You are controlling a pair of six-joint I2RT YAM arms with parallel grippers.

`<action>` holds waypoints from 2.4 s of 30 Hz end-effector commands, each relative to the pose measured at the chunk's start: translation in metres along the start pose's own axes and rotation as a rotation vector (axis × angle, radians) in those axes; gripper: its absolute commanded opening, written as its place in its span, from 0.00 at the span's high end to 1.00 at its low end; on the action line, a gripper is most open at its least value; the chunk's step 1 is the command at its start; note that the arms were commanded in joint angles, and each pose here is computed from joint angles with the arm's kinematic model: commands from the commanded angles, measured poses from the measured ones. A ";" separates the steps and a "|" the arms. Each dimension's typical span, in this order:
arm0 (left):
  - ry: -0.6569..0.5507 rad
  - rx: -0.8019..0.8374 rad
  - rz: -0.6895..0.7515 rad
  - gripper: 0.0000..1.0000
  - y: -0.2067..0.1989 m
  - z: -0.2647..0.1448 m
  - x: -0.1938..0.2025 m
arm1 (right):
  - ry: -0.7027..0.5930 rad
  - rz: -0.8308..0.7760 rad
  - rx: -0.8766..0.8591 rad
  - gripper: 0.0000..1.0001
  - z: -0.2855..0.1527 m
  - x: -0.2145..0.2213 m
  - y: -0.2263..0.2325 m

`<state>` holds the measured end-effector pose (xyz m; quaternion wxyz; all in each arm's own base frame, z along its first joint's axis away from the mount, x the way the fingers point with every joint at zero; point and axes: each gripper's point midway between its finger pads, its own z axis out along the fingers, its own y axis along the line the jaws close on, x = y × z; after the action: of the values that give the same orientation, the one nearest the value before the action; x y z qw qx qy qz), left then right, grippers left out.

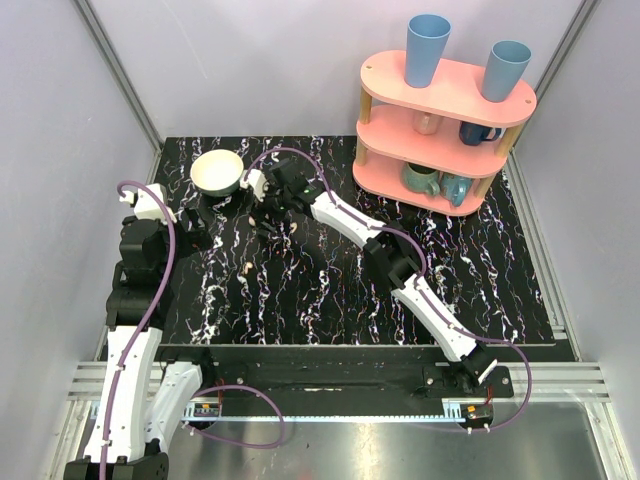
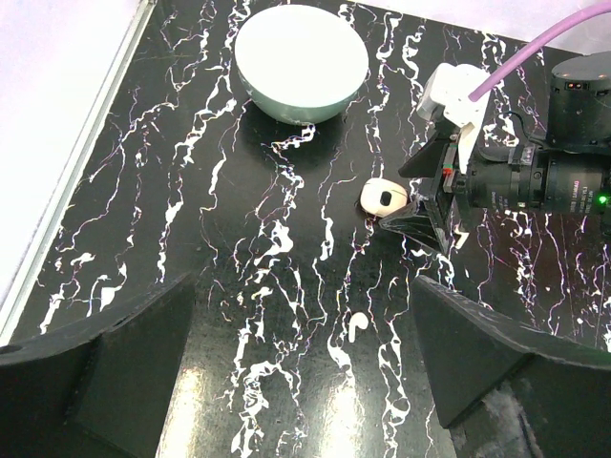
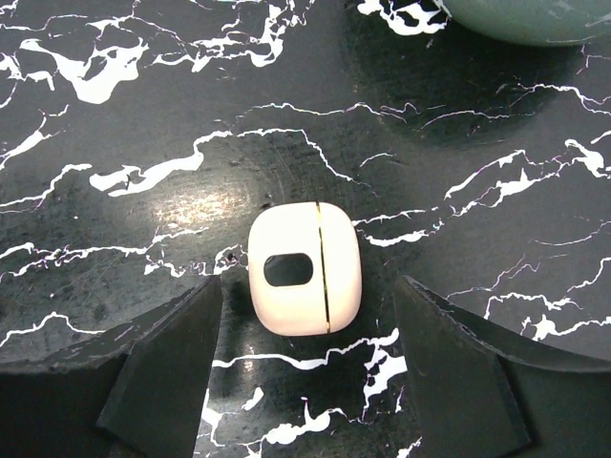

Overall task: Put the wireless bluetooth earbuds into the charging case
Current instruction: Move the charging case to the center of the board.

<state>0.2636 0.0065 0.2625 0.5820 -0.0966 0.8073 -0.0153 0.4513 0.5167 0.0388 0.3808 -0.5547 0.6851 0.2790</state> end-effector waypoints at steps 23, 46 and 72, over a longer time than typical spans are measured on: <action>-0.036 -0.018 0.008 0.01 0.003 0.001 -0.008 | -0.002 -0.100 0.064 0.25 0.006 -0.017 0.002; -0.034 -0.024 0.010 0.01 0.004 0.002 -0.008 | 0.057 -0.102 0.068 0.34 0.005 -0.001 0.003; -0.025 -0.026 0.011 0.01 0.004 0.004 -0.005 | 0.089 -0.010 0.053 0.92 -0.013 -0.003 0.018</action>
<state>0.2648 0.0078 0.2605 0.5788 -0.0988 0.8094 -0.0118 0.4474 0.5151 0.0297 0.3814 -0.5743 0.6894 0.2225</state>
